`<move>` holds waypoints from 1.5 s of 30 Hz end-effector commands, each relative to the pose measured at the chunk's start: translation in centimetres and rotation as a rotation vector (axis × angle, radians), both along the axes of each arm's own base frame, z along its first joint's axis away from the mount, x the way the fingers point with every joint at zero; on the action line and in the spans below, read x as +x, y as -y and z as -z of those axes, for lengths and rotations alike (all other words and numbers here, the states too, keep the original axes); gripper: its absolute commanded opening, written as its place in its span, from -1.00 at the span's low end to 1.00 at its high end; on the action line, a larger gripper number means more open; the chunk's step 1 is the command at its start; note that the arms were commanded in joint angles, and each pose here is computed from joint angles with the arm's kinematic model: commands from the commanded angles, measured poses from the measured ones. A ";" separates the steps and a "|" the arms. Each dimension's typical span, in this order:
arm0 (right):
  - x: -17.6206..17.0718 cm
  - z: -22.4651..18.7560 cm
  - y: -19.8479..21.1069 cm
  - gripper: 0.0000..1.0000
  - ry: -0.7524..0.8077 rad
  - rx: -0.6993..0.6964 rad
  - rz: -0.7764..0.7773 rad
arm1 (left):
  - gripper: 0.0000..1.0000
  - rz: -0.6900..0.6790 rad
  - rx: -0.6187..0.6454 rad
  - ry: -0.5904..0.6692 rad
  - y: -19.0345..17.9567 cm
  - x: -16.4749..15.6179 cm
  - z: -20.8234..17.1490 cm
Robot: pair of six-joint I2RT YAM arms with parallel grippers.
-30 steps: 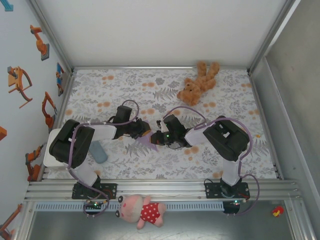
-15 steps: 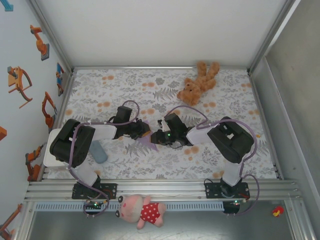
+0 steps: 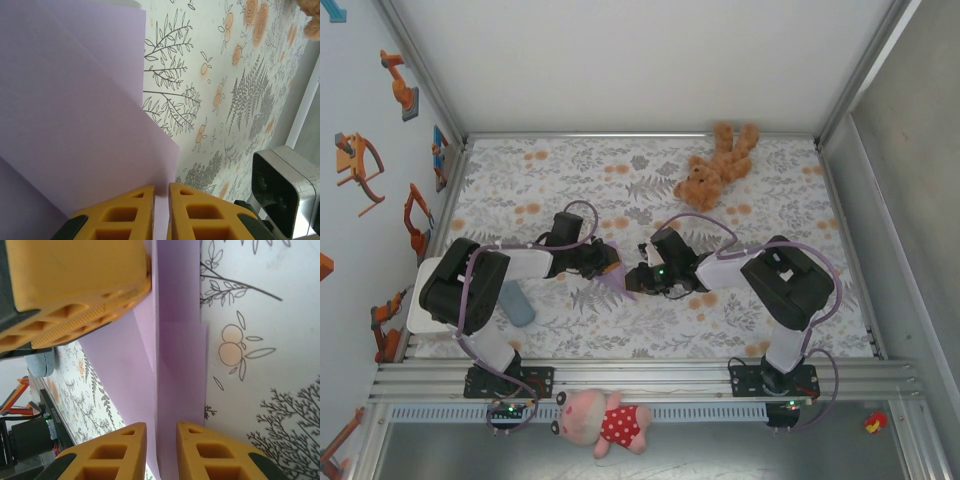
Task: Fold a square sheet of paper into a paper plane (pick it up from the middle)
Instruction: Fourth fold the wing at the center of the table.
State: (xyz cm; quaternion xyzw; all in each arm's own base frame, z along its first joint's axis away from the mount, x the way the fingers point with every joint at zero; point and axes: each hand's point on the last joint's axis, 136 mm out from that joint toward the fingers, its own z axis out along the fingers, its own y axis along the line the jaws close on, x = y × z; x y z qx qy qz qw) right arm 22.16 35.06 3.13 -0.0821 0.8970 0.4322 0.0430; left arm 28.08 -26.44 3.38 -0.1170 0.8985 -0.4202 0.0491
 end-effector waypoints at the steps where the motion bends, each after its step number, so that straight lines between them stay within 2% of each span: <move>1: -0.6 -0.5 0.7 -0.58 -0.001 -0.004 -0.017 | -0.71 0.020 -0.010 0.016 0.2 0.1 -0.6; 13: -0.1 -1.3 1.2 -0.60 0.042 -0.031 0.000 | -0.71 0.023 -0.018 0.008 0.1 -0.2 -0.6; 24: -0.8 0.1 1.0 -0.75 -0.006 -0.033 -0.018 | -0.71 0.021 -0.021 0.007 0.1 -0.4 -0.6; 45: -1.1 1.9 1.4 -0.81 -0.039 -0.078 -0.012 | -0.71 0.016 -0.002 -0.011 -0.1 -0.4 -0.1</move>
